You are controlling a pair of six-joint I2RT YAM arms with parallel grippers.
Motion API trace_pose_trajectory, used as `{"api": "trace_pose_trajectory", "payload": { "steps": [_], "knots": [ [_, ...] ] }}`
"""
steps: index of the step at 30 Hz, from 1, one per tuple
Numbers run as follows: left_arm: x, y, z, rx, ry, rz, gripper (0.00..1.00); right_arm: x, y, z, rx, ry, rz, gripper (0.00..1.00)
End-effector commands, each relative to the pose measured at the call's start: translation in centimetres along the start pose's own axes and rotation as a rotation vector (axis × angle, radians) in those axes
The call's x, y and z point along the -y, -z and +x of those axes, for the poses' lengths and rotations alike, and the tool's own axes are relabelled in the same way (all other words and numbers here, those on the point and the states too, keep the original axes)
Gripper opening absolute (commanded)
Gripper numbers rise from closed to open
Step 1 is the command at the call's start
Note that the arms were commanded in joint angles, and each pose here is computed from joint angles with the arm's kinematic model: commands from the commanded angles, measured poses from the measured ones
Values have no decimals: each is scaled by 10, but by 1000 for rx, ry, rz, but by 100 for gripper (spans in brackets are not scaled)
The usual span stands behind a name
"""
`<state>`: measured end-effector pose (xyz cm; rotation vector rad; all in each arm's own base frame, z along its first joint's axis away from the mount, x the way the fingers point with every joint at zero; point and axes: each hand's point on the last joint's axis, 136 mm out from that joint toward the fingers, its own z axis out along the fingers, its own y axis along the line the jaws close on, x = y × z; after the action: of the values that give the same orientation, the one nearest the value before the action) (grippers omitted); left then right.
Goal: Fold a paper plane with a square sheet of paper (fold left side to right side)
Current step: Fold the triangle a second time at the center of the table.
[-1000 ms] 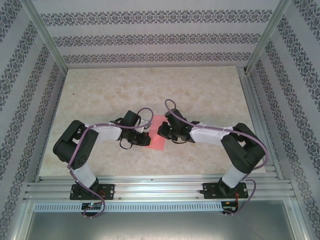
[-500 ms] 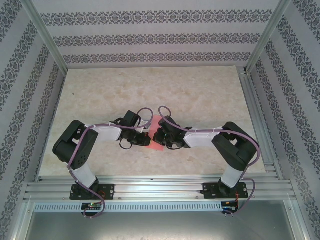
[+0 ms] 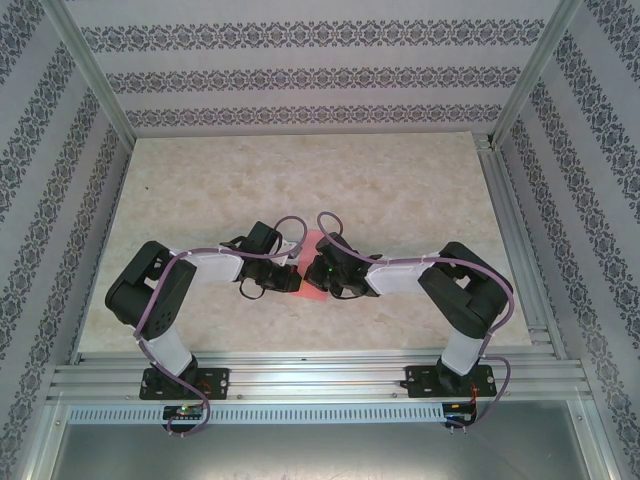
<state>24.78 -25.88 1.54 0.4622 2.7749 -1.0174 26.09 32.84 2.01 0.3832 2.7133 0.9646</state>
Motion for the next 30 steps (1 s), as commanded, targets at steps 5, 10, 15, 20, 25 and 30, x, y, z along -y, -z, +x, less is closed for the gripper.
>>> {"api": "trace_pose_trajectory", "payload": {
  "steps": [5, 10, 15, 20, 25, 30],
  "knots": [
    [-37, -14, 50, -139, 48, -159, 0, 41, -2, -8, 43, 94, 164, 4],
    [-37, -15, 52, -144, 50, -159, 0, 56, 3, -18, 75, 169, 233, 5],
    [-38, -15, 55, -148, 55, -163, 0, 65, 9, -31, 94, 151, 217, 5],
    [-38, -16, 55, -151, 50, -169, 0, 72, 22, -51, 129, 166, 233, 6],
    [-38, -16, 56, -152, 48, -173, 0, 94, 31, -74, 162, 141, 270, 6],
    [-35, -13, 53, -142, 40, -171, 0, 76, 57, -90, 211, 166, 223, 7]
  ]
}}
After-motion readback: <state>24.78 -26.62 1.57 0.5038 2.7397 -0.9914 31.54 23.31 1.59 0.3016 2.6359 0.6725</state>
